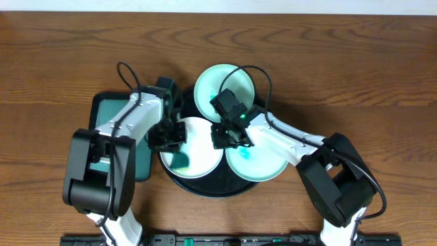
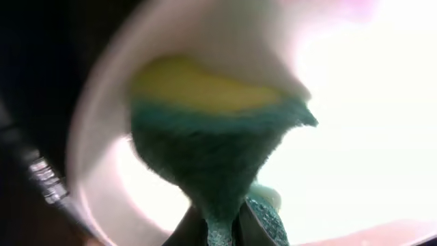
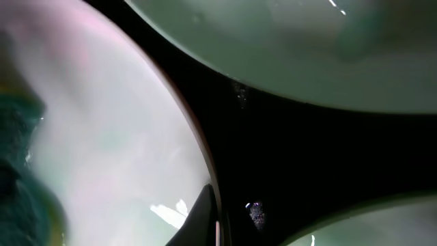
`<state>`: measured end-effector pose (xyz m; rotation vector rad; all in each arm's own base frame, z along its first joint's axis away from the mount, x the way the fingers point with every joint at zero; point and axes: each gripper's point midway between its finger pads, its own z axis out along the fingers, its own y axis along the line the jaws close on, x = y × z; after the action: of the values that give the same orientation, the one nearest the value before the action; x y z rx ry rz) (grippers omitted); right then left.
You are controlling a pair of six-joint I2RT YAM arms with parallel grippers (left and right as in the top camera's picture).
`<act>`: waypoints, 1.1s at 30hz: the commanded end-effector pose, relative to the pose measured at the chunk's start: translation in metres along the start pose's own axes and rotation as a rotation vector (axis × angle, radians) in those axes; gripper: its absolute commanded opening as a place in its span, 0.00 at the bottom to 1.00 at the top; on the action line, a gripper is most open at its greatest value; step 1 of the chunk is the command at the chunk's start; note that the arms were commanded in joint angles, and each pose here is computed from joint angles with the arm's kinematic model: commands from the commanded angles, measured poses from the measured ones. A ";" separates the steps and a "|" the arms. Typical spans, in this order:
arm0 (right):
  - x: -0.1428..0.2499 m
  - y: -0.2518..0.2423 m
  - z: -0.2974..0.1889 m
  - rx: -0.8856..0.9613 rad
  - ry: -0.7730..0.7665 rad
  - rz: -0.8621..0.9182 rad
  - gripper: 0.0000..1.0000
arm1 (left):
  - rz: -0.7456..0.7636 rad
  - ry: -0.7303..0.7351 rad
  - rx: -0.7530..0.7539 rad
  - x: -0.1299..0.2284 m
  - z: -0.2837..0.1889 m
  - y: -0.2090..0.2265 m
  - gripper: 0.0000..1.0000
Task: Clean dirty plates on tray and stack at the side
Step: 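Scrub the white plate's green smear with the sponge in the left gripper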
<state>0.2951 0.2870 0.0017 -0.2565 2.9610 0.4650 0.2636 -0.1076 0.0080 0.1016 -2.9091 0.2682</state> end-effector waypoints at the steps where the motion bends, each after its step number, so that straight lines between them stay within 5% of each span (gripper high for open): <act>1: 0.025 -0.027 0.023 0.095 0.075 -0.005 0.01 | 0.115 0.123 0.182 0.027 0.029 -0.051 0.07; 23: 0.025 -0.027 0.023 0.095 0.076 -0.005 0.01 | 0.080 -0.049 0.422 -0.018 0.019 -0.111 0.07; 33: 0.025 -0.027 0.023 0.095 0.076 -0.005 0.01 | -0.012 -0.194 0.452 -0.062 0.002 -0.097 0.07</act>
<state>0.2993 0.2820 0.0016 -0.2405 2.9603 0.4624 0.3082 -0.2059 0.0152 0.1790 -2.9082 0.9705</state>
